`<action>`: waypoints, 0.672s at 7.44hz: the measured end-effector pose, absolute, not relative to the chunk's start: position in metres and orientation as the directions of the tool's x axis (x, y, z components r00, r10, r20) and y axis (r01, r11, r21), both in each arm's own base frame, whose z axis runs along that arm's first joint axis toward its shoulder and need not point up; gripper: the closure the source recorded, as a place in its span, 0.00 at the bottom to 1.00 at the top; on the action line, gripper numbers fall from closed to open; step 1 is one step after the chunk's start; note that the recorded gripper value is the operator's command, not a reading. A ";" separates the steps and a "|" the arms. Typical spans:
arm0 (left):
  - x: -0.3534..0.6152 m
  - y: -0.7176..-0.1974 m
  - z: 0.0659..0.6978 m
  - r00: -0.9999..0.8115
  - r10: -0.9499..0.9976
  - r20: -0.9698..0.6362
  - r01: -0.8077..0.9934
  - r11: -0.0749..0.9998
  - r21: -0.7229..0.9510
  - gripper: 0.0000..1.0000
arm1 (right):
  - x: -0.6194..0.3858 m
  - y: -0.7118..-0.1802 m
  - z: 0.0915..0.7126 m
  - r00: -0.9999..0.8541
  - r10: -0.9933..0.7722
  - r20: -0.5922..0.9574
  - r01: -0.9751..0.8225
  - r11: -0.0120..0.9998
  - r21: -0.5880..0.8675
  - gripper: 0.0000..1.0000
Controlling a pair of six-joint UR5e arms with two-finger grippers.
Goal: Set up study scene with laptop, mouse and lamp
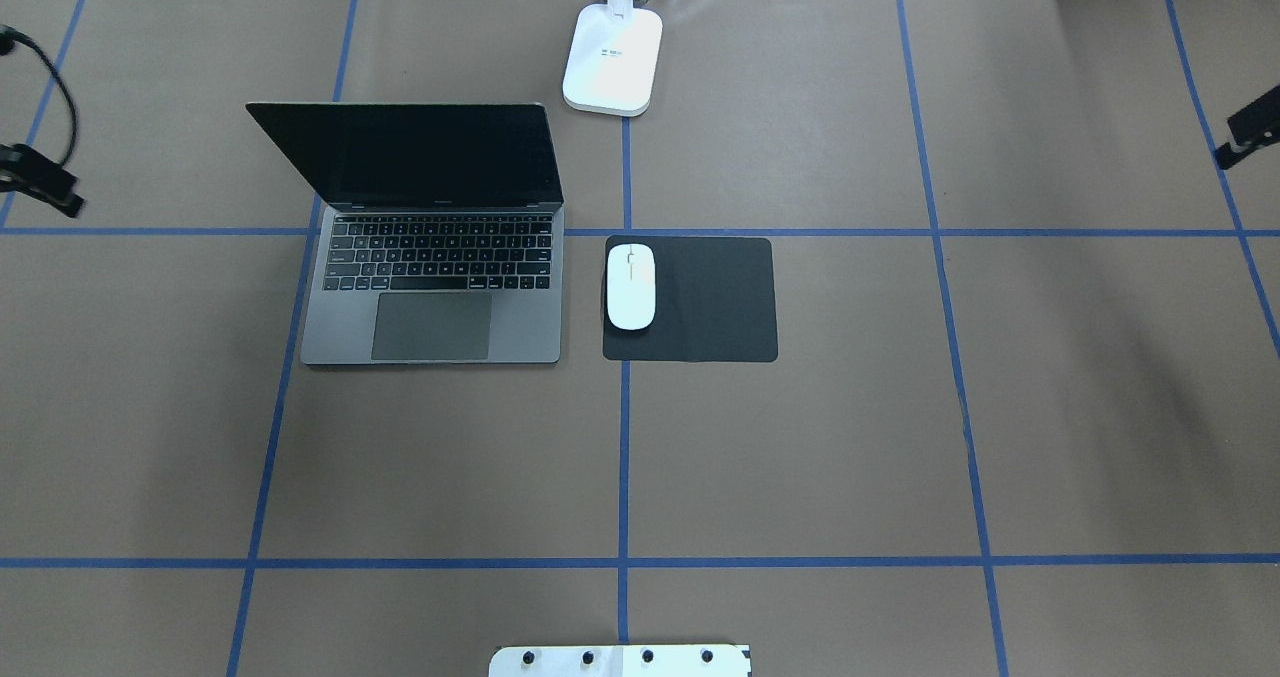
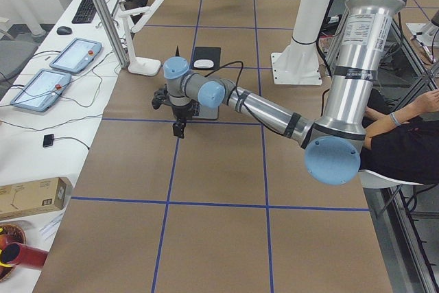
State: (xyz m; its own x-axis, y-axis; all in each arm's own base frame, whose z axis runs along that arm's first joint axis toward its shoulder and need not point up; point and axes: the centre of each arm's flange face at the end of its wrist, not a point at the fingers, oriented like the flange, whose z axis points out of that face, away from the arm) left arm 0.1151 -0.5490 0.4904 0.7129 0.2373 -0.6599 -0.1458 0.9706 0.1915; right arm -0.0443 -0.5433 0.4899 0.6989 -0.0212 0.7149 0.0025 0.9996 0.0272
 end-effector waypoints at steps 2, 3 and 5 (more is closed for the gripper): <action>0.052 -0.553 0.543 0.729 0.223 -0.648 -0.139 0.974 0.179 0.00 | -0.016 -0.518 0.509 0.705 0.026 0.709 -0.039 0.999 0.002 0.00; 0.037 -0.542 0.563 0.723 0.208 -0.659 -0.130 0.977 0.167 0.00 | -0.005 -0.508 0.515 0.707 0.045 0.706 -0.056 0.998 -0.007 0.00; 0.022 -0.518 0.593 0.716 0.189 -0.672 -0.117 0.982 0.151 0.00 | 0.005 -0.496 0.525 0.709 0.068 0.702 -0.071 0.997 -0.024 0.00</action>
State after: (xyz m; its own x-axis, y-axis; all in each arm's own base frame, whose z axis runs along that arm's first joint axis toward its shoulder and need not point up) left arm 0.0223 -0.5176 0.5926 0.7157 0.1885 -0.6725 -0.1170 0.9816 0.1507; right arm 0.0048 -0.4959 0.5246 0.7088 0.0675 0.7022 -0.0712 0.9972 -0.0241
